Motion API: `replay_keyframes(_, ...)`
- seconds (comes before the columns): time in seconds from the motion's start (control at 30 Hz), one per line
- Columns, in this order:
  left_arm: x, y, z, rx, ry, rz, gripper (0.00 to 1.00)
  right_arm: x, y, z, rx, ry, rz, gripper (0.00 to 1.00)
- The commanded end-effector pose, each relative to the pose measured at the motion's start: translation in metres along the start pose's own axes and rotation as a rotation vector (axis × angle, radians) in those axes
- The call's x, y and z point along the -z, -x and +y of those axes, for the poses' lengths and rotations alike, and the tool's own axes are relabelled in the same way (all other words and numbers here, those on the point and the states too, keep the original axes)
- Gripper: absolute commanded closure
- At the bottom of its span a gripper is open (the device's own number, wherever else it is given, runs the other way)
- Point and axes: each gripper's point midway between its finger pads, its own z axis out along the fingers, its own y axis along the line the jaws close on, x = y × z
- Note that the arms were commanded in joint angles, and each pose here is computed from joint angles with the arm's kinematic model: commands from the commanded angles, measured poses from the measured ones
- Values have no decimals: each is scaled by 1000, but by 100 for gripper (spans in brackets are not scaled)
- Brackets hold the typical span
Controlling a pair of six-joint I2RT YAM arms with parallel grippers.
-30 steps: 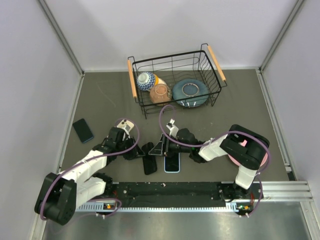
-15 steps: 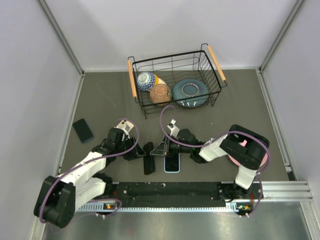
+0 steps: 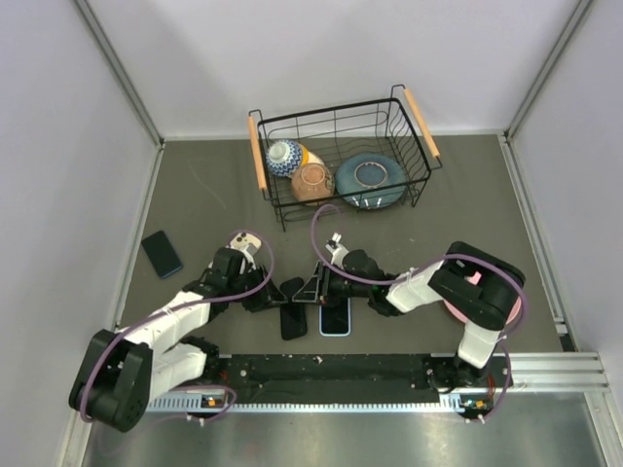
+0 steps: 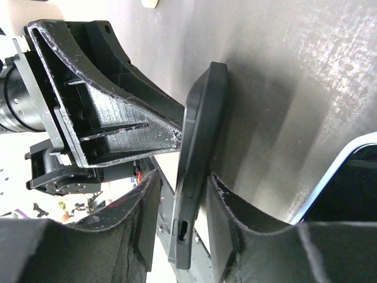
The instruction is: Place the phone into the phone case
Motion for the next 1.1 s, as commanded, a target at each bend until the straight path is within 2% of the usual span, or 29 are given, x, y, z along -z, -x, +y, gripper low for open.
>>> replay_keyframes(0.0, -4, -8, -6, -21, -42, 42, 60, -12, 16, 46, 61, 124, -37, 63)
replay_keyframes(0.1, -6, -8, -5, -19, -37, 48, 60, -15, 16, 38, 59, 78, -30, 64)
replay_keyframes(0.13, -6, -8, -5, -18, -41, 49, 60, -15, 16, 37, 61, 66, -28, 68)
replay_keyframes(0.17, -5, -8, -6, -19, -45, 49, 60, -16, 16, 31, 69, 31, -27, 78)
replay_keyframes(0.27, -2, -7, -11, -32, -61, 36, 59, -14, 21, 29, 94, -1, -51, 100)
replay_keyframes(0.33, 3, -2, -16, -44, -67, 19, 54, -5, 29, 36, 107, 10, -85, 100)
replay_keyframes(0.4, 14, 3, -19, -74, -53, -16, 44, 4, 32, 36, 139, 3, -104, 100)
replay_keyframes(0.43, 21, 11, -29, -94, -68, -47, 34, 13, 39, 48, 162, 23, -125, 100)
replay_keyframes(0.47, 31, 16, -38, -136, -95, -82, 32, 19, 41, 53, 201, 31, -132, 100)
replay_keyframes(0.67, 72, 23, -90, -277, -293, -170, 30, 63, 50, 85, 294, 118, -205, 100)
replay_keyframes(0.83, 90, 14, -117, -338, -441, -151, 30, 88, 46, 99, 308, 214, -227, 100)
replay_keyframes(0.9, 92, 13, -122, -341, -478, -157, 30, 102, 47, 118, 319, 293, -263, 100)
replay_keyframes(1.03, 102, 1, -140, -355, -618, -114, 31, 121, 38, 138, 311, 425, -269, 100)
replay_keyframes(1.07, 111, 3, -152, -361, -684, -138, 32, 124, 37, 143, 311, 451, -269, 100)
